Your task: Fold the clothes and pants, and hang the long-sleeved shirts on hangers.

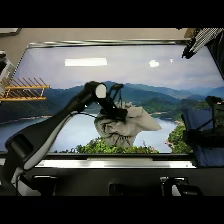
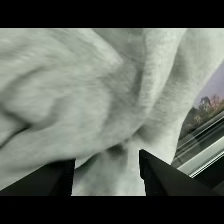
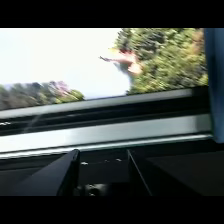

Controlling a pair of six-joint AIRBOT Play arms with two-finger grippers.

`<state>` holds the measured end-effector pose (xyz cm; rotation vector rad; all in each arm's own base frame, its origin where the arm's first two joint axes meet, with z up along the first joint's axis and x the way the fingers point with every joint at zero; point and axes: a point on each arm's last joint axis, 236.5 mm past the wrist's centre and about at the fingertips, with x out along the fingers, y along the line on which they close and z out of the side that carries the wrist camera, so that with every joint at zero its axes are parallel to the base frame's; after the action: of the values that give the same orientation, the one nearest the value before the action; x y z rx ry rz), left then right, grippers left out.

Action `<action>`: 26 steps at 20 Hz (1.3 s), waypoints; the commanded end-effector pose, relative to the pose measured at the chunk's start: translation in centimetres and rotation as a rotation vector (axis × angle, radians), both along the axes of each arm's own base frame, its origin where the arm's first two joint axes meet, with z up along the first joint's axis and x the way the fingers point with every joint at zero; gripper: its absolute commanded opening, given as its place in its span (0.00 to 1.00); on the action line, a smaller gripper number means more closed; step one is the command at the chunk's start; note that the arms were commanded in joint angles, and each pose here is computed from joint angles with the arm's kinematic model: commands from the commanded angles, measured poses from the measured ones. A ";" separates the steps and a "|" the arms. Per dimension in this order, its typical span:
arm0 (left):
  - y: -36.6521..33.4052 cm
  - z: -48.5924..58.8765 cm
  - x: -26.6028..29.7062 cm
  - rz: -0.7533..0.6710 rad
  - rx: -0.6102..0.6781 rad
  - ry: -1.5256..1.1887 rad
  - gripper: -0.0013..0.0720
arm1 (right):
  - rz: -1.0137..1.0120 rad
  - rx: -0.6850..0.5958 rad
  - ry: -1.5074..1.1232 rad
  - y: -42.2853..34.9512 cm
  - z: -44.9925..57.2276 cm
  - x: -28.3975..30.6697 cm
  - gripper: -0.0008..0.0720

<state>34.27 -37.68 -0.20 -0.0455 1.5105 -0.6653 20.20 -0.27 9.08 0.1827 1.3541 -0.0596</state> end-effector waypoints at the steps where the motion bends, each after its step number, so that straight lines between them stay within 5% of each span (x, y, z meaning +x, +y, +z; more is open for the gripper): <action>1: 6.1 4.9 3.3 0.065 -0.005 -0.077 0.66 | -0.063 0.221 -0.078 4.4 1.2 3.2 0.51; 6: 17.3 10.4 3.7 0.202 0.049 -0.144 0.66 | -0.130 0.418 0.001 3.0 -0.7 9.9 0.60; 11: 23.2 8.0 -1.8 0.347 0.050 -0.124 0.66 | -0.286 0.460 0.101 -1.4 -10.2 10.0 0.60; 17: 23.9 4.9 -7.5 0.415 -0.011 -0.047 0.66 | -0.369 0.519 0.132 -1.2 -16.7 11.1 0.60; 26: 23.6 4.2 -7.1 0.424 -0.030 -0.056 0.66 | -0.384 0.669 0.119 1.7 -18.5 13.7 0.60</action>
<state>26.92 -14.05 4.22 -0.3558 1.3946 -0.3404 33.22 0.31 -8.65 0.9812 1.4034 0.0379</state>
